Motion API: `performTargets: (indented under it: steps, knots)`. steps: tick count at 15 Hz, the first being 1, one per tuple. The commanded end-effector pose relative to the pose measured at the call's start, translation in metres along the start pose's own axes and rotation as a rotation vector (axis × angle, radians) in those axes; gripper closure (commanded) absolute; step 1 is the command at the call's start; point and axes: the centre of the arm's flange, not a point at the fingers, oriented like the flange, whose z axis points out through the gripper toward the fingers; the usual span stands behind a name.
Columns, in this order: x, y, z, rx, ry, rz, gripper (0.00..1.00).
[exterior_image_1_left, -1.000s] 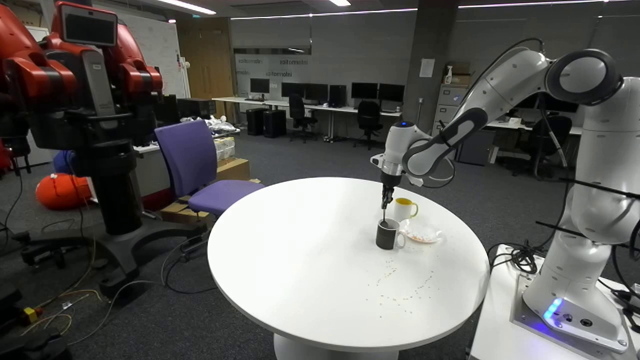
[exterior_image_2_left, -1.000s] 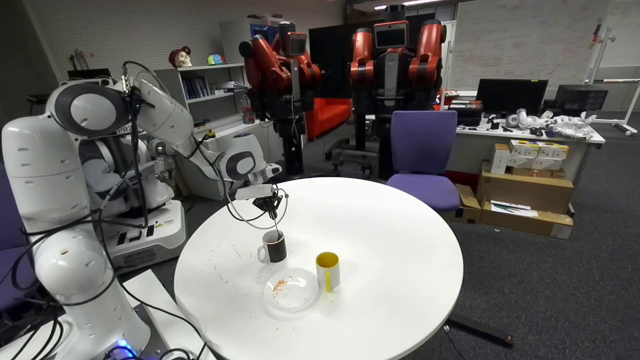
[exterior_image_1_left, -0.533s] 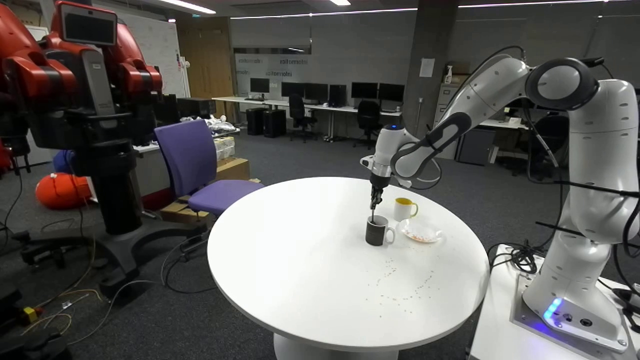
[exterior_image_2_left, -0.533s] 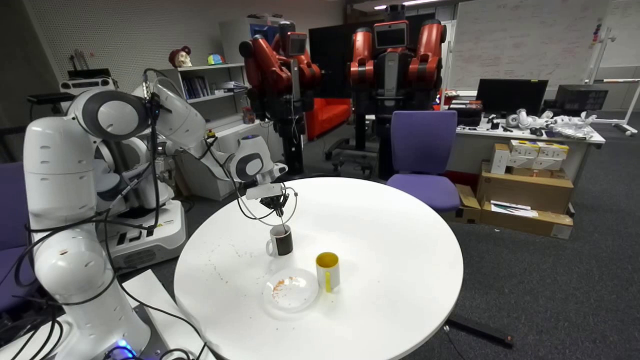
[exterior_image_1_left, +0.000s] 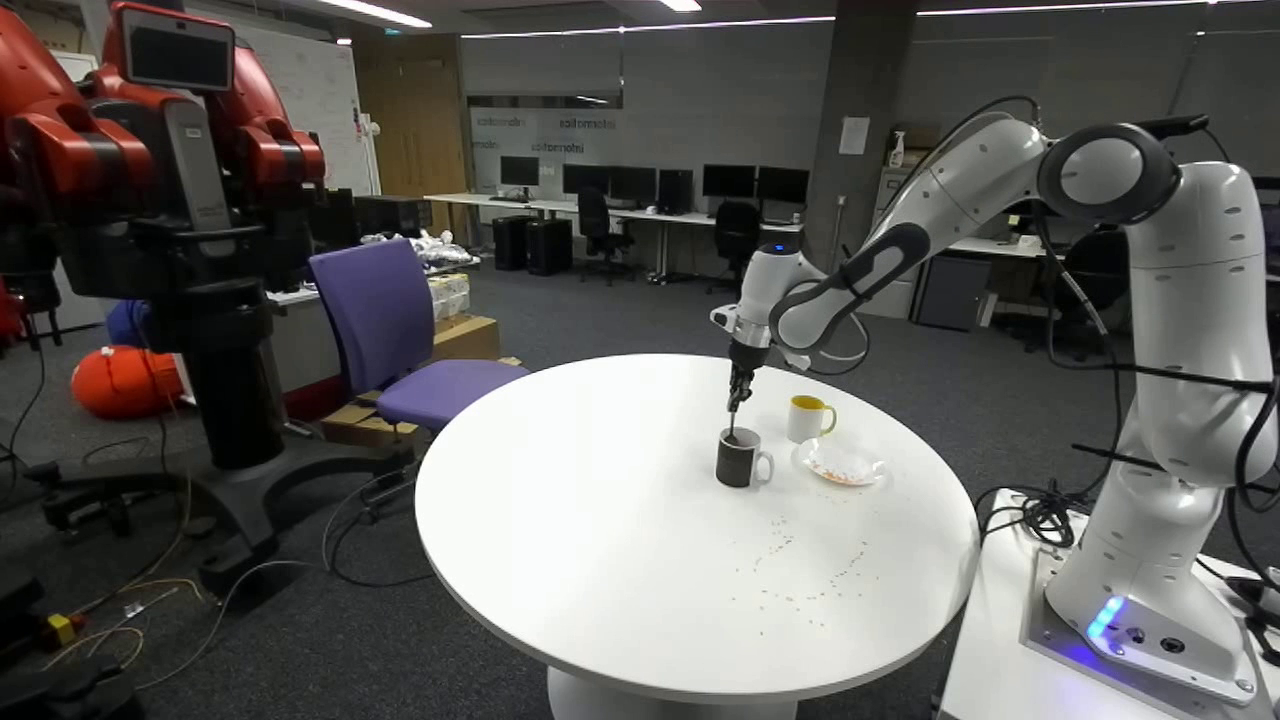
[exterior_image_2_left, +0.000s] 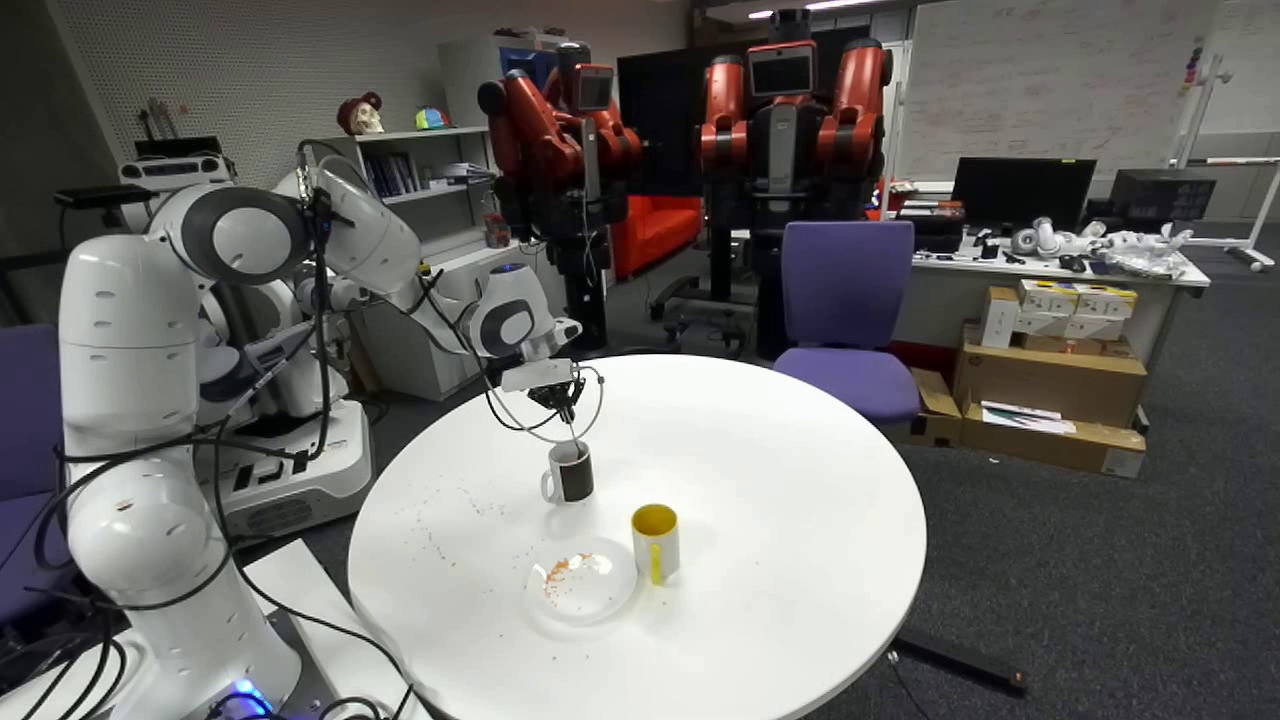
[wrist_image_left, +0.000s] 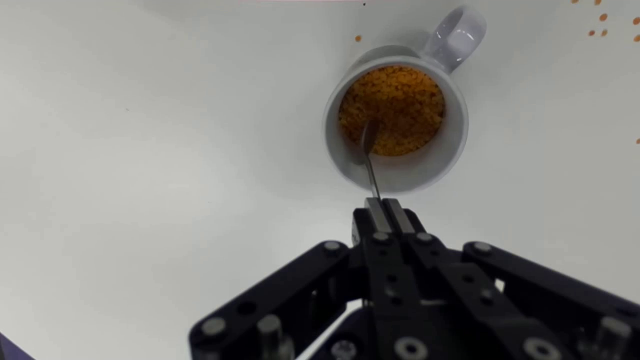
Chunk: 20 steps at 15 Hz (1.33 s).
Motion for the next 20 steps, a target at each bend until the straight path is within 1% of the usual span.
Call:
performTargets:
  steps: [1, 2, 3, 10, 11, 14, 17, 20]
  knots:
    - [-0.024, -0.001, -0.030, 0.023, -0.008, -0.015, 0.99]
    - [-0.005, 0.002, -0.006, 0.003, -0.007, 0.000, 0.99]
    - [-0.005, 0.002, -0.007, 0.004, -0.009, 0.000, 0.97]
    - [-0.005, -0.001, 0.000, 0.011, -0.017, -0.002, 0.97]
    - [-0.005, -0.001, 0.000, 0.011, -0.017, -0.002, 0.99]
    - [-0.001, -0.008, -0.005, -0.015, -0.035, -0.006, 0.99]
    - [0.011, -0.026, -0.006, -0.058, -0.049, -0.044, 0.99]
    - [0.021, -0.039, -0.007, -0.080, -0.062, -0.070, 0.99]
